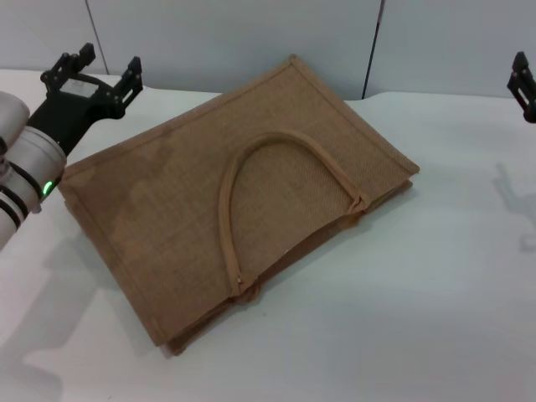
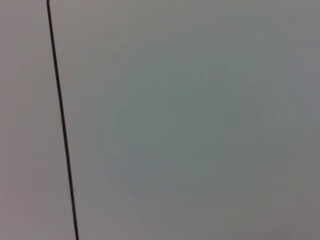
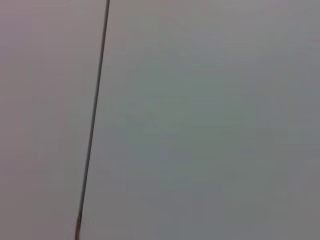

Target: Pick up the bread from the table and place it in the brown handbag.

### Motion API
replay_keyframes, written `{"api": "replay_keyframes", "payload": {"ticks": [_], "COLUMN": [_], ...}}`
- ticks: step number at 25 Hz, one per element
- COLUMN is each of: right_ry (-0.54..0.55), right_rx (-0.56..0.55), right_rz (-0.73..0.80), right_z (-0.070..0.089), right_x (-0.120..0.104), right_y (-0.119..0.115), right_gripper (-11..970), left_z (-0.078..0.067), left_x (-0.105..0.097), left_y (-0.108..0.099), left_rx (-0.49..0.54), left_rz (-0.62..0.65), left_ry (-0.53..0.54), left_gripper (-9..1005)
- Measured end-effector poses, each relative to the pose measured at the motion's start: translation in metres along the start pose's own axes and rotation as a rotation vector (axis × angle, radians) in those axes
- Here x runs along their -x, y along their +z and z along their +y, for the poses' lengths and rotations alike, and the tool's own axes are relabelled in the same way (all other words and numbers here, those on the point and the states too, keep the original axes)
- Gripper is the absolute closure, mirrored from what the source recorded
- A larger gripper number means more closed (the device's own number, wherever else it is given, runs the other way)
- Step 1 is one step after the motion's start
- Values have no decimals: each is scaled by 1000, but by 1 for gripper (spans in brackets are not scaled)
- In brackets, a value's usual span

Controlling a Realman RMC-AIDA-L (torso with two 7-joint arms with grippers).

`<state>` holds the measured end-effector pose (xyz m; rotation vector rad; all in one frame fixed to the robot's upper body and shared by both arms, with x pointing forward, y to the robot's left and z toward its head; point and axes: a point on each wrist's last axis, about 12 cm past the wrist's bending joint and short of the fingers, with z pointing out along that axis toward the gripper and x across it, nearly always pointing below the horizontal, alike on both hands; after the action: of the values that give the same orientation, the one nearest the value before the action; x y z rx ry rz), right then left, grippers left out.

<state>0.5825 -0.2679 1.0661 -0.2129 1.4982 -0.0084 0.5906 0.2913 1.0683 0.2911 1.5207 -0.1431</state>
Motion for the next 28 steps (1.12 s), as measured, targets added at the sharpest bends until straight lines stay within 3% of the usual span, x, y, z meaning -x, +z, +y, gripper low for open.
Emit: {"api": "replay_keyframes", "payload": {"ticks": [8,21,28], "right_ry": [-16,86,86], "right_rx": [-6,-75,-81], "right_rz": [27,37,56], "right_z": [-3,-28,-31], "right_x": [-7,-32,-36], "right_y": [-3,-39,-43], "right_gripper": [167,167,167], "left_z": [-2,7,8], "left_x": [-9,-23,-28], "left_y": [-4,-44,-51], "left_rx": [-6,64,76], "left_rz": [24,-60,-46], "left_ry": [-8,-40,-49], "left_gripper": [276,277,277]}}
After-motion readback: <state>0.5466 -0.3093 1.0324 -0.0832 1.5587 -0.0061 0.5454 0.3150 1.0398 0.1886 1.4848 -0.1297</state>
